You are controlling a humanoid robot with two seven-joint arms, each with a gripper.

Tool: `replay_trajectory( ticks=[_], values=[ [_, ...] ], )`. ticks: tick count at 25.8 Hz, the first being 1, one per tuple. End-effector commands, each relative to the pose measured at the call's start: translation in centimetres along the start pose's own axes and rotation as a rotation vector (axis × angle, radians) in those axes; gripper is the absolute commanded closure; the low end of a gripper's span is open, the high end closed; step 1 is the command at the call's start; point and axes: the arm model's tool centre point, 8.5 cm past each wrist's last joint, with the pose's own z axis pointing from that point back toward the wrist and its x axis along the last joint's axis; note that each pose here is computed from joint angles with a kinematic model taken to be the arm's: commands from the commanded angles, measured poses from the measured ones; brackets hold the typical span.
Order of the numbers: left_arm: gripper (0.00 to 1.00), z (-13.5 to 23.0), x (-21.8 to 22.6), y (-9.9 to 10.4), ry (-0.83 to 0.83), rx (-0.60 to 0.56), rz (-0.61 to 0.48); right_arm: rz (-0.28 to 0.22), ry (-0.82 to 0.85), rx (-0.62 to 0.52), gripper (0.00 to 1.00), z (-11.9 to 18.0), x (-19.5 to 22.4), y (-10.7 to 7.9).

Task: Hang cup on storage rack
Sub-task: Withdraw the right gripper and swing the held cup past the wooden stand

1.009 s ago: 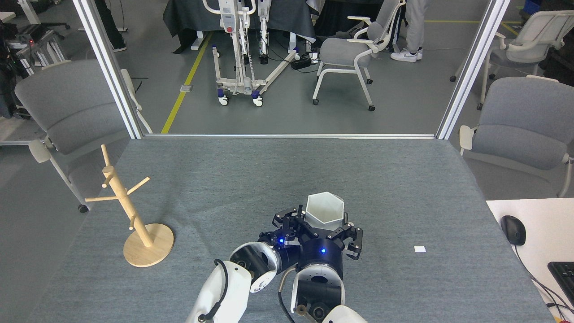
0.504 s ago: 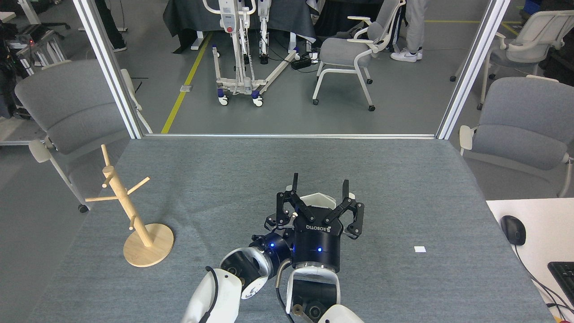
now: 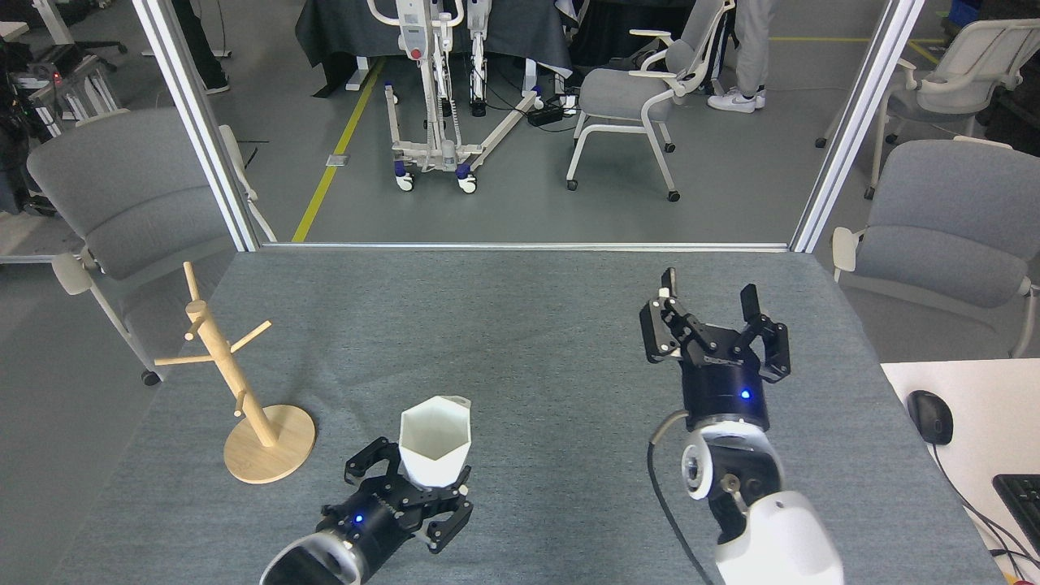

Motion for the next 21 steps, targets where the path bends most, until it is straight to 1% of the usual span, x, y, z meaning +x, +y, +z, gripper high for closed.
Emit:
replay_trajectory(
  ticks=[1,2,3,6,8,10,11,13,16,18,21],
  values=[
    [1.00,6.5,-3.4,-2.6,0.137,-0.050,-0.003,0.012,-0.053,0.079,0.00,3.2,-7.3,2.1],
    [1.00,8.2,-4.1,-3.6,0.170,-0.073,0.001,0.024,-0.050,0.110,0.00,4.8,-8.5,3.1],
    [1.00,9.5,-4.7,-4.5,0.201,-0.087,0.011,0.046,-0.051,0.142,0.00,6.1,-9.5,3.9],
    [1.00,13.2,-8.3,-5.9,0.343,-0.113,0.026,0.118,-0.033,0.189,0.00,9.2,-11.1,5.1],
    [1.00,15.7,-11.0,-6.4,0.451,-0.127,0.036,0.128,-0.030,0.196,0.00,10.1,-10.5,5.4],
    [1.00,16.8,-13.1,-6.5,0.523,-0.127,0.043,0.130,-0.031,0.195,0.00,10.2,-10.5,5.1],
    [1.00,17.1,-13.9,-6.3,0.553,-0.123,0.043,0.134,-0.027,0.199,0.00,10.2,-10.8,5.1],
    [1.00,17.4,-16.2,-5.2,0.629,-0.100,0.034,0.146,0.003,0.212,0.00,10.0,-12.4,4.7],
    [1.00,18.4,-19.5,-3.0,0.698,-0.082,-0.034,0.136,0.025,0.230,0.00,9.7,-12.6,4.6],
    [1.00,18.2,-20.6,-2.5,0.739,-0.070,-0.032,0.148,0.018,0.238,0.00,9.6,-12.8,4.5],
    [1.00,17.4,-22.1,-1.1,0.780,-0.055,-0.059,0.138,0.034,0.239,0.00,9.8,-12.9,4.7]
  ],
)
